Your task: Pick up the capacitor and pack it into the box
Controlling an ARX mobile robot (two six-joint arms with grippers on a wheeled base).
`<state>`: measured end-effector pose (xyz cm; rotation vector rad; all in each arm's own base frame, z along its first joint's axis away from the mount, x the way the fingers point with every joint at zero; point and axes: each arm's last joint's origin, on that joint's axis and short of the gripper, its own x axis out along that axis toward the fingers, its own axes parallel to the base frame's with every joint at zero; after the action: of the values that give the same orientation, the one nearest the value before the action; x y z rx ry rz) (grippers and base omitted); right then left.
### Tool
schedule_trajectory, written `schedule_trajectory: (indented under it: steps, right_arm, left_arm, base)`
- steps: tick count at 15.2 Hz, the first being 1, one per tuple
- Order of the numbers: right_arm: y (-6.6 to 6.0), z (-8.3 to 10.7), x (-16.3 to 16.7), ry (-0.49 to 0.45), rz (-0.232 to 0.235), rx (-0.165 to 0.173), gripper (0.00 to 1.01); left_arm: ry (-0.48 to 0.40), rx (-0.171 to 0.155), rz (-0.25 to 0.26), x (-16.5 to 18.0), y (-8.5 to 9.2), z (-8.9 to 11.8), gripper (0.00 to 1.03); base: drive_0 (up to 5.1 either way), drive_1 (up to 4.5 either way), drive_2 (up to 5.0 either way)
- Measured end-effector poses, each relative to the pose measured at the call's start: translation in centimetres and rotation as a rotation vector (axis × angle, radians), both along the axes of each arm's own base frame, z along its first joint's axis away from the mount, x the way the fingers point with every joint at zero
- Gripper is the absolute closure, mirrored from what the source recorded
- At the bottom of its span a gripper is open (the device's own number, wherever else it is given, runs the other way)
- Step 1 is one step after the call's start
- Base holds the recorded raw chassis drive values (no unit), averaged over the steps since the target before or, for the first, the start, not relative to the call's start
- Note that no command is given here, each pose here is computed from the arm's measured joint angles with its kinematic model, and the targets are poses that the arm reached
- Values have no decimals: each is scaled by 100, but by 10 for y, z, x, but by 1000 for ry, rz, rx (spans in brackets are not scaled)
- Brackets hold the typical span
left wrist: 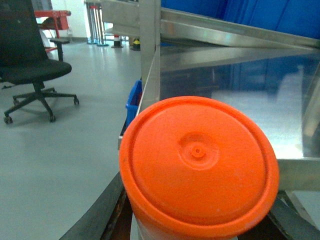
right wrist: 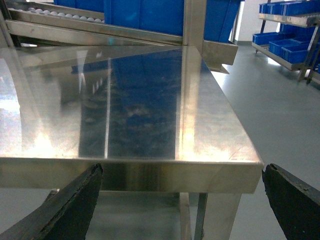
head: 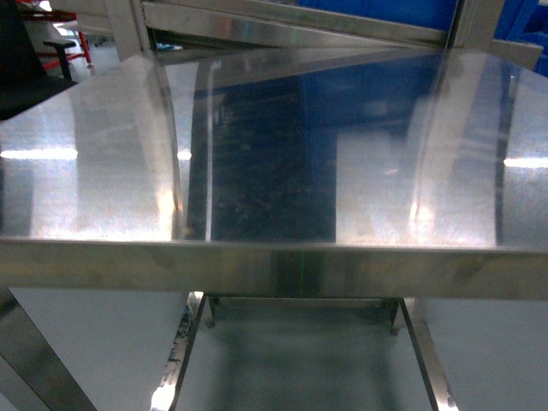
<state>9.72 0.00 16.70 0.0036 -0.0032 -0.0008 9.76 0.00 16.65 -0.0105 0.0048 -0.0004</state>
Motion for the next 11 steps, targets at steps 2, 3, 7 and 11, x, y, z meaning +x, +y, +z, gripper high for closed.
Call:
schedule_trajectory:
  steps: [2,3,7,11]
  right_arm:
    - [0,0,0,0,0,-1,3]
    - [0,0,0,-1,0,-1,3]
    - [0,0,0,-1,0,-1,3]
    - [0,0,0,-1,1,-2,3]
  left_arm:
    - [0,0,0,0,0,0,58]
    - [0,0,0,0,0,0,58]
    - [0,0,0,0,0,0,58]
    - [0,0,0,0,0,0,58]
  base:
    - [0,0,0]
    - [0,0,0]
    - [0,0,0]
    - [0,0,0]
